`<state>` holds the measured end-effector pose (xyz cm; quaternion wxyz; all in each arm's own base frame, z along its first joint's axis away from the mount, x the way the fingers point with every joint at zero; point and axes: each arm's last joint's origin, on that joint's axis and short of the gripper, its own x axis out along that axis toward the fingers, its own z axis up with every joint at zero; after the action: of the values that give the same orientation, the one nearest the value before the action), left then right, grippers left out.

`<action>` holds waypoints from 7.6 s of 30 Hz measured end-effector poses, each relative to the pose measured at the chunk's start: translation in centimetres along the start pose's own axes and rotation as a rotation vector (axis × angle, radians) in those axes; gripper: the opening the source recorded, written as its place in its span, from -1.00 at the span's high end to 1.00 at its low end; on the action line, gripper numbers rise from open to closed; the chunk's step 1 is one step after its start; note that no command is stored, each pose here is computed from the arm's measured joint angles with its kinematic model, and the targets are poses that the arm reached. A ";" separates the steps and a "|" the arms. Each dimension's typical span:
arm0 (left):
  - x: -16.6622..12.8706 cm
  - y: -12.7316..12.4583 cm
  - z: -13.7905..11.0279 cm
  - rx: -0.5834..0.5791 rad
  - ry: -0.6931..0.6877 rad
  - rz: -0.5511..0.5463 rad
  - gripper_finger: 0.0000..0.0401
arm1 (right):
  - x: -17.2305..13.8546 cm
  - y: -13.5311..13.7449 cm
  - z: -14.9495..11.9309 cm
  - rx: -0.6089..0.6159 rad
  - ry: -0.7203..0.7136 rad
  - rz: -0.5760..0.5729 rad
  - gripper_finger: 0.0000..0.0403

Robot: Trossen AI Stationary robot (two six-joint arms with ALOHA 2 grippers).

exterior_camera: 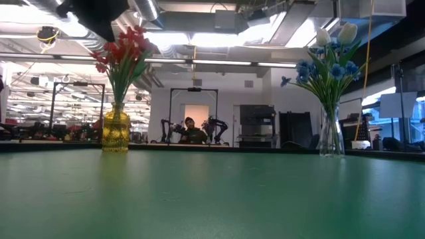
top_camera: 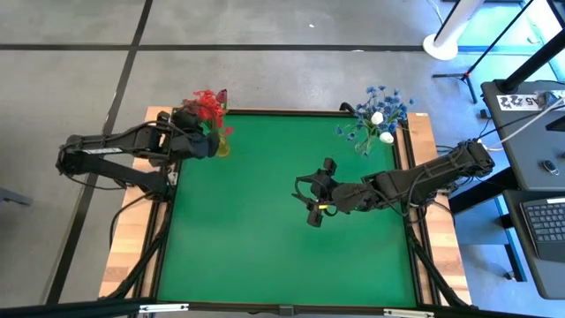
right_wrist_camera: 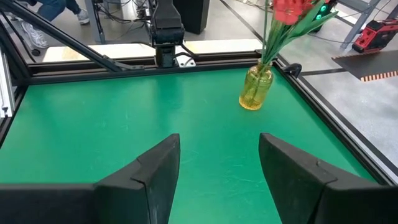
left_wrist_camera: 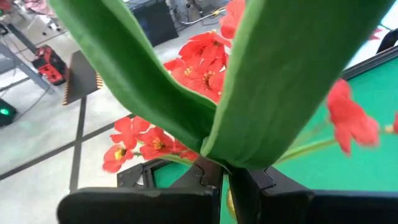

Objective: Sort flowers into vase by color
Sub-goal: Put the dark red flower into the yellow vase, then return to Home Position

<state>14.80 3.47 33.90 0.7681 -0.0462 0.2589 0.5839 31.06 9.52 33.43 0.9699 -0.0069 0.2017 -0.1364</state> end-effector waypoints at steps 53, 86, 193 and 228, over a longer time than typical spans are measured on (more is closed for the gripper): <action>5.0 -3.8 -4.8 0.111 0.174 -0.186 0.45 | 0.0 0.2 0.0 0.023 0.011 0.052 -0.07; -2.1 1.6 0.2 0.111 0.276 -0.468 -0.29 | 0.0 0.2 0.0 0.025 0.010 0.053 -0.07; 6.1 -0.4 -16.1 -0.185 -0.410 -1.296 1.00 | -10.1 -15.4 -21.8 0.072 -0.424 0.233 1.00; 6.3 -0.5 -16.6 -0.153 -0.369 -1.275 1.00 | -9.0 -15.9 -23.4 0.092 -0.383 -0.001 0.95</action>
<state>10.74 2.64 16.66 0.9891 -0.1441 0.0030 0.0305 9.78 -2.45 16.55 0.9897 0.0115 0.0069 -0.1422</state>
